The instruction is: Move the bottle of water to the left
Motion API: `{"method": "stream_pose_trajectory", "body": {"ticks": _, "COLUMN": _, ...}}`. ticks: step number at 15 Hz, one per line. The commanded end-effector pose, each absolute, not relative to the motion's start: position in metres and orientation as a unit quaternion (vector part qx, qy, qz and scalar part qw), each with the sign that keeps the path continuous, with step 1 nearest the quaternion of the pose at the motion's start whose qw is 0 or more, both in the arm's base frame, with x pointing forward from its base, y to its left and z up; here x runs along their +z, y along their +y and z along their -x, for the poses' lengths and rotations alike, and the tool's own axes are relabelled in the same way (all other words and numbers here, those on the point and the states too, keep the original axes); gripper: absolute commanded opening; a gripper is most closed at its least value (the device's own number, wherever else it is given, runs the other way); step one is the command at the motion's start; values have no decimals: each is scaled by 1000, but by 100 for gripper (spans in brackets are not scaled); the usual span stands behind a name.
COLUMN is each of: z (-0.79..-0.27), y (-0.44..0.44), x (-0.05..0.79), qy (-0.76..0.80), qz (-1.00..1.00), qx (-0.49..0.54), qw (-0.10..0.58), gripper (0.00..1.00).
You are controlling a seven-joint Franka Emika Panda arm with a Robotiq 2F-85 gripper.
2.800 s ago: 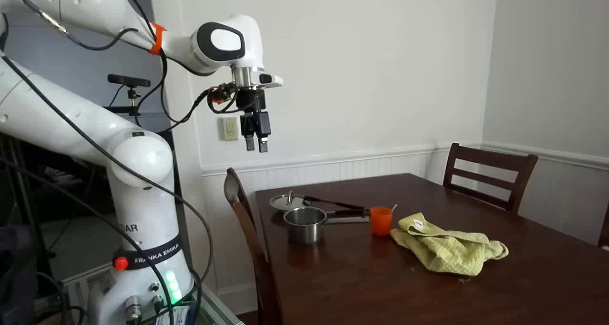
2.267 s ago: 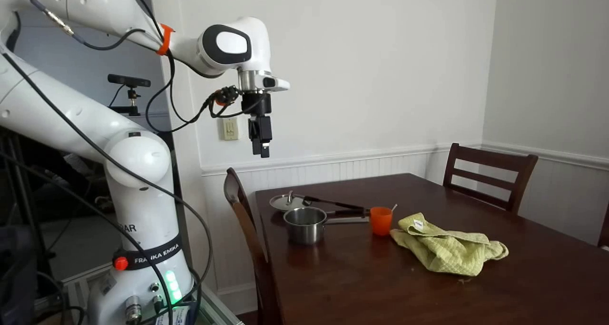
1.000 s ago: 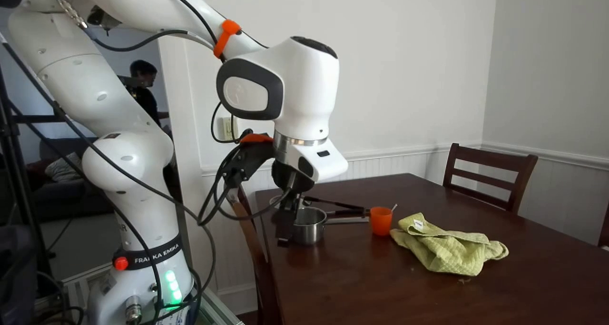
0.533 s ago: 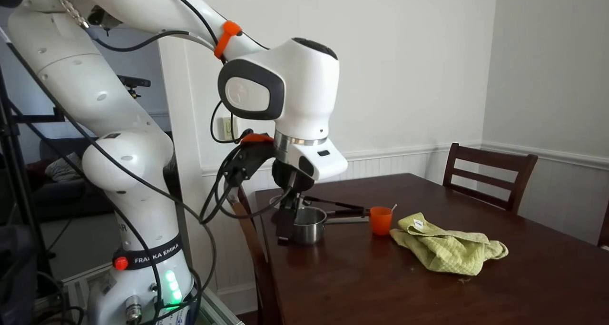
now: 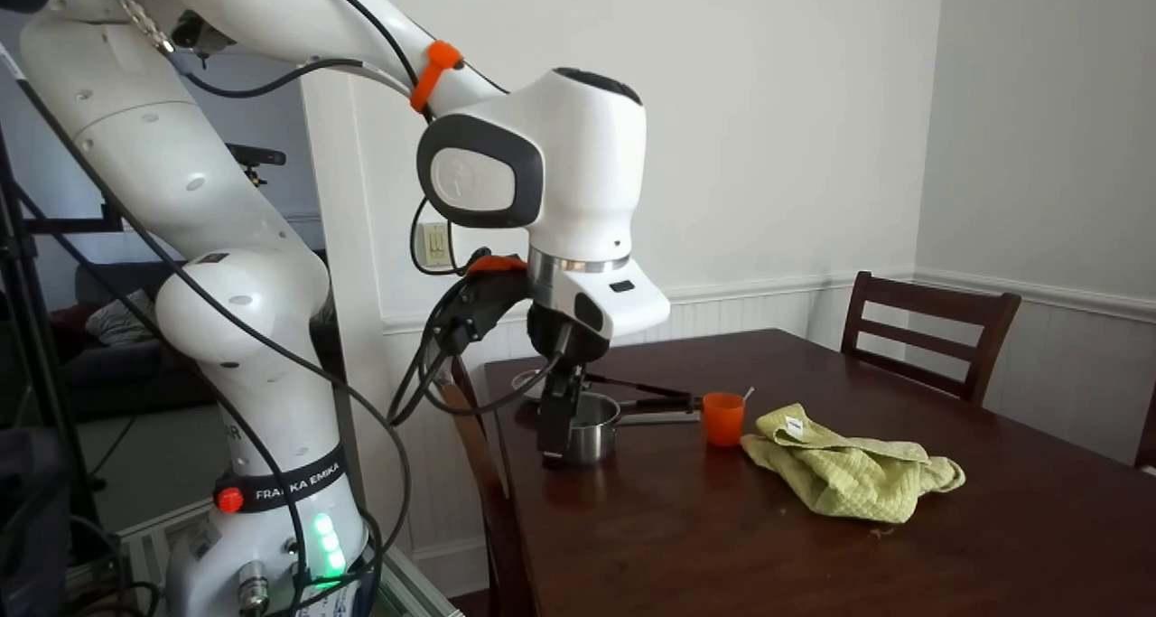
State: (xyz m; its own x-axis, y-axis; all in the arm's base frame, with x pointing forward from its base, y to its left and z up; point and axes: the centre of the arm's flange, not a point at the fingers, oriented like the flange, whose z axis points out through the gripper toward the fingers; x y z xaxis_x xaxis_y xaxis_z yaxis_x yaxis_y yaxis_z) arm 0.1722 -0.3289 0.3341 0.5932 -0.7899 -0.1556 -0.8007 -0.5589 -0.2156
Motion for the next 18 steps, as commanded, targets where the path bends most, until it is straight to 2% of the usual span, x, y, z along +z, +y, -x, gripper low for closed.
{"method": "stream_pose_trajectory", "body": {"ticks": 1, "z": -179, "y": -394, "x": 333, "qy": 514, "qz": 854, "qx": -31, "qw": 77, "gripper": 100}}
{"method": "stream_pose_trajectory", "body": {"ticks": 5, "z": -172, "y": -458, "x": 330, "qy": 569, "qz": 819, "qx": -74, "qw": -9, "gripper": 100}}
{"method": "stream_pose_trajectory", "body": {"ticks": 8, "z": -163, "y": -501, "x": 319, "qy": 624, "qz": 776, "qx": -81, "qw": -44, "gripper": 100}}
{"method": "stream_pose_trajectory", "body": {"ticks": 13, "z": -147, "y": -550, "x": 319, "qy": 715, "qz": 694, "qx": -60, "qw": -50, "gripper": 100}}
{"method": "stream_pose_trajectory", "body": {"ticks": 18, "z": -148, "y": -575, "x": 305, "qy": 786, "qz": 618, "qx": -24, "qw": -13, "gripper": 100}}
